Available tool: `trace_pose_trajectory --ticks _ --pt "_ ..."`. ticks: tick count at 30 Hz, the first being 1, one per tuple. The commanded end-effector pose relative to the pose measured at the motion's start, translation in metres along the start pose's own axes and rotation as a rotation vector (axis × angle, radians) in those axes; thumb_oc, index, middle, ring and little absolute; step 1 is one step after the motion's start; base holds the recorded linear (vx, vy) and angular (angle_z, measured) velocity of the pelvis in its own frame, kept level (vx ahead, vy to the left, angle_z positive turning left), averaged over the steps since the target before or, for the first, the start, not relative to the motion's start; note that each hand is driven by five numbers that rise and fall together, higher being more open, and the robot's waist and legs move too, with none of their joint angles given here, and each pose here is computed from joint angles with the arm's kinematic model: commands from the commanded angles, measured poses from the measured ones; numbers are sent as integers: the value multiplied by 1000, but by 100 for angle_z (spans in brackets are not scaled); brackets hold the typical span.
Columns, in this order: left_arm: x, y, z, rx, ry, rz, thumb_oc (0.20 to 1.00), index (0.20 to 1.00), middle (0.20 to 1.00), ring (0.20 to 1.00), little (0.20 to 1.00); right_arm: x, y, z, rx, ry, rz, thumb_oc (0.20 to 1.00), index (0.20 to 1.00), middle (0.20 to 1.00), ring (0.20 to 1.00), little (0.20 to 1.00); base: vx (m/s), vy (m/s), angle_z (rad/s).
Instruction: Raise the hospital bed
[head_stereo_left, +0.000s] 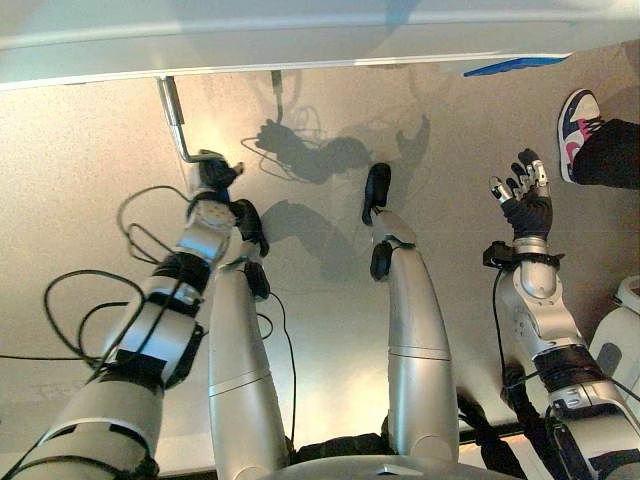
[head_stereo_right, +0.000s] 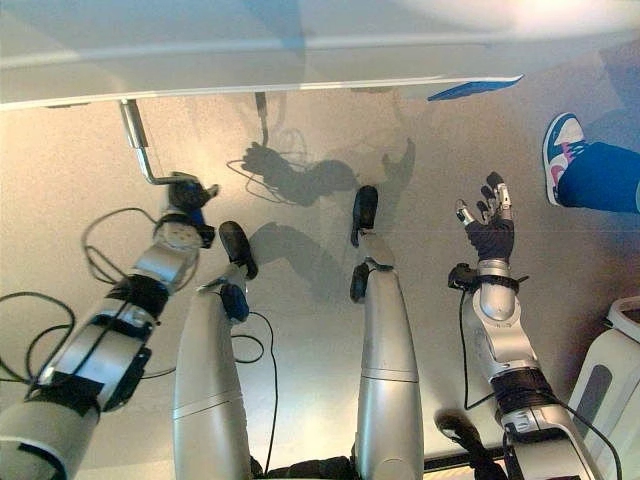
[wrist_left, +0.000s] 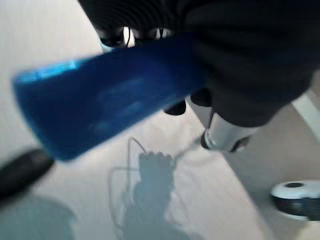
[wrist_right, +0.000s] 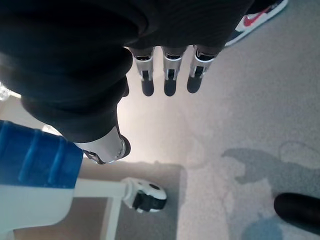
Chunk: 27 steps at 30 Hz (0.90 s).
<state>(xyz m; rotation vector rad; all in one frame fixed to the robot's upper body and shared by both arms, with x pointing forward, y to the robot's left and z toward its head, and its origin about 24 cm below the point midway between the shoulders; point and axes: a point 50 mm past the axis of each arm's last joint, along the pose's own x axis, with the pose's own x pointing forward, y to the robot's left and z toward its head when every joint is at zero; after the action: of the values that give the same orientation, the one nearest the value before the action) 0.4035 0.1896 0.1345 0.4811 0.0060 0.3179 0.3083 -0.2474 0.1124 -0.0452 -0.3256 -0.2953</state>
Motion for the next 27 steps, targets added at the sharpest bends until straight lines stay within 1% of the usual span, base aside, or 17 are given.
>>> trace_pose_trajectory --ticks 1,2,6,7,9,10,13,16,20,22,26,27 --pt "-10 -32 5 -110 -6 -114 200 200 200 200 200 -2 3 9 37 -40 6 1000 1000 1000 1000 1000 0 0 0" --pt "-10 -32 6 -110 -6 -115 200 200 200 200 200 -2 3 9 36 -40 6 1000 1000 1000 1000 1000 0 0 0" --pt "-19 -58 26 -203 -51 -212 200 200 200 200 200 2 6 11 36 -46 8 1000 1000 1000 1000 1000 0 0 0" --pt "-27 -72 36 -271 -70 -256 200 200 200 200 200 3 7 13 37 -51 0 1000 1000 1000 1000 1000 0 0 0" --pt "-34 -83 48 -361 -95 -305 200 200 200 200 200 6 9 15 42 -60 -3 1000 1000 1000 1000 1000 0 0 0" --pt "-35 -83 48 -361 -95 -305 200 200 200 200 200 6 9 15 42 -60 -4 1000 1000 1000 1000 1000 0 0 0" --pt "-50 -99 69 -518 -145 -386 200 200 200 200 200 9 9 18 55 -73 -28 1000 1000 1000 1000 1000 2 -1 2" --pt "-67 -108 88 -645 -206 -482 200 200 200 200 200 12 6 22 47 -89 -58 1000 1000 1000 1000 1000 0 0 0" --pt "-93 -108 100 -767 -287 -638 200 200 200 200 200 12 -5 24 36 -98 -108 1000 1000 1000 1000 1000 0 0 0" --pt "-98 -107 99 -779 -293 -659 200 200 200 200 200 11 -7 23 32 -96 -114 1000 1000 1000 1000 1000 0 3 3" --pt "-115 -95 104 -901 -332 -765 200 200 200 200 200 9 -9 22 8 -96 -121 1000 1000 1000 1000 1000 -1 0 1" --pt "-115 -94 104 -901 -332 -765 200 200 200 200 200 8 -9 22 8 -96 -121 1000 1000 1000 1000 1000 -5 -4 4"
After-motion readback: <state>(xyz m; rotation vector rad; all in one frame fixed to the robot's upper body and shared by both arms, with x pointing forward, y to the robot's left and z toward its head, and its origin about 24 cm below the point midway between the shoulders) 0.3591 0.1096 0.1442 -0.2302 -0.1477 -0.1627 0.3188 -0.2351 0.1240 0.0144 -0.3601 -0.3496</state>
